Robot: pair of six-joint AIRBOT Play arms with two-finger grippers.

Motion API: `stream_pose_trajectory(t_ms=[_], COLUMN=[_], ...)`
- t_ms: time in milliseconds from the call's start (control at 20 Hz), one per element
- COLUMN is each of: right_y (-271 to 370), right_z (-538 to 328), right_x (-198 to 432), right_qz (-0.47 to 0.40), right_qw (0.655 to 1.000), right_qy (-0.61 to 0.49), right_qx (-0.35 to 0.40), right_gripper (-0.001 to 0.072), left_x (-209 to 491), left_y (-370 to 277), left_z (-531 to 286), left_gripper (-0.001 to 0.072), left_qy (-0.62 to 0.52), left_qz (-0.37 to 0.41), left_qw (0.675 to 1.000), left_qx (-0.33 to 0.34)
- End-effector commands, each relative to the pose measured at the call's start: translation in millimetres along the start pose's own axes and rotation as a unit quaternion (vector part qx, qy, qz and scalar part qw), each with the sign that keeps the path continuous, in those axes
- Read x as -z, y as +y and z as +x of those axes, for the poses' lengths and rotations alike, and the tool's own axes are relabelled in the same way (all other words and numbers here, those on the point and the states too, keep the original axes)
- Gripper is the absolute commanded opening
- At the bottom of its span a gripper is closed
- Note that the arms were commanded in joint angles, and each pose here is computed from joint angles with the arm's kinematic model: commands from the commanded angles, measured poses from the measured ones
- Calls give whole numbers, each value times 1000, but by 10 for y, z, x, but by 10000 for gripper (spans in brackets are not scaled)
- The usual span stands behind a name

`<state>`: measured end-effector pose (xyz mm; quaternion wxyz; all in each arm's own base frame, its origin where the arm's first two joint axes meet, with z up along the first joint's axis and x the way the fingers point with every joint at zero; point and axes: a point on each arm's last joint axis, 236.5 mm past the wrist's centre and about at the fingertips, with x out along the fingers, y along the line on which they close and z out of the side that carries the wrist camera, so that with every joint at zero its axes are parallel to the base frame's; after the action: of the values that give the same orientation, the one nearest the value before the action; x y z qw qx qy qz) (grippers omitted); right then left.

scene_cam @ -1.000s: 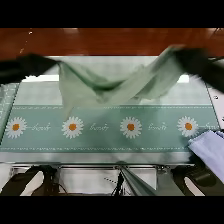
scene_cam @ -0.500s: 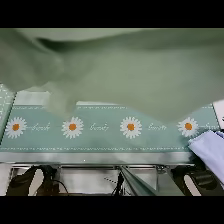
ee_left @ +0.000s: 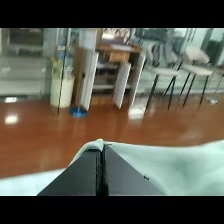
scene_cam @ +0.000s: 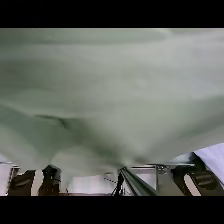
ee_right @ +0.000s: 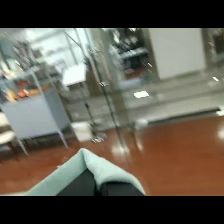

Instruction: Fold the shirts.

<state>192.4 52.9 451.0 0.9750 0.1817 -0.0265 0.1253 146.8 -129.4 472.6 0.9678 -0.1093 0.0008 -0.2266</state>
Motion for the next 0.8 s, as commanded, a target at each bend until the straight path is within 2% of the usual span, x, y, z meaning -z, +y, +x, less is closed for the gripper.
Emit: stream_pose_trajectory(t_ms=[0, 150, 300, 550, 750], right_y=[-524, -767, -1009, -1443, -1744], right_z=[23, 383, 939, 2028, 2539], right_x=[400, 987, 1518, 2262, 2943], right_qz=[-25, -15, -43, -27, 1], right_qw=[990, 966, 939, 927, 916], right_qy=[93, 218, 311, 345, 373], right_qx=[107, 137, 138, 141, 146], right_gripper=[34, 33, 33, 32, 32], left_x=[365, 686, 1208, 2273, 3131], left_y=[323, 653, 1102, 1910, 2078], left_z=[53, 325, 636, 1199, 1725], left_gripper=[13, 14, 14, 14, 14], left_qy=[83, 148, 216, 273, 310], left_qz=[-34, -89, -150, -233, -325], left_qw=[995, 984, 963, 931, 892], left_qx=[-50, -49, -50, -64, -50])
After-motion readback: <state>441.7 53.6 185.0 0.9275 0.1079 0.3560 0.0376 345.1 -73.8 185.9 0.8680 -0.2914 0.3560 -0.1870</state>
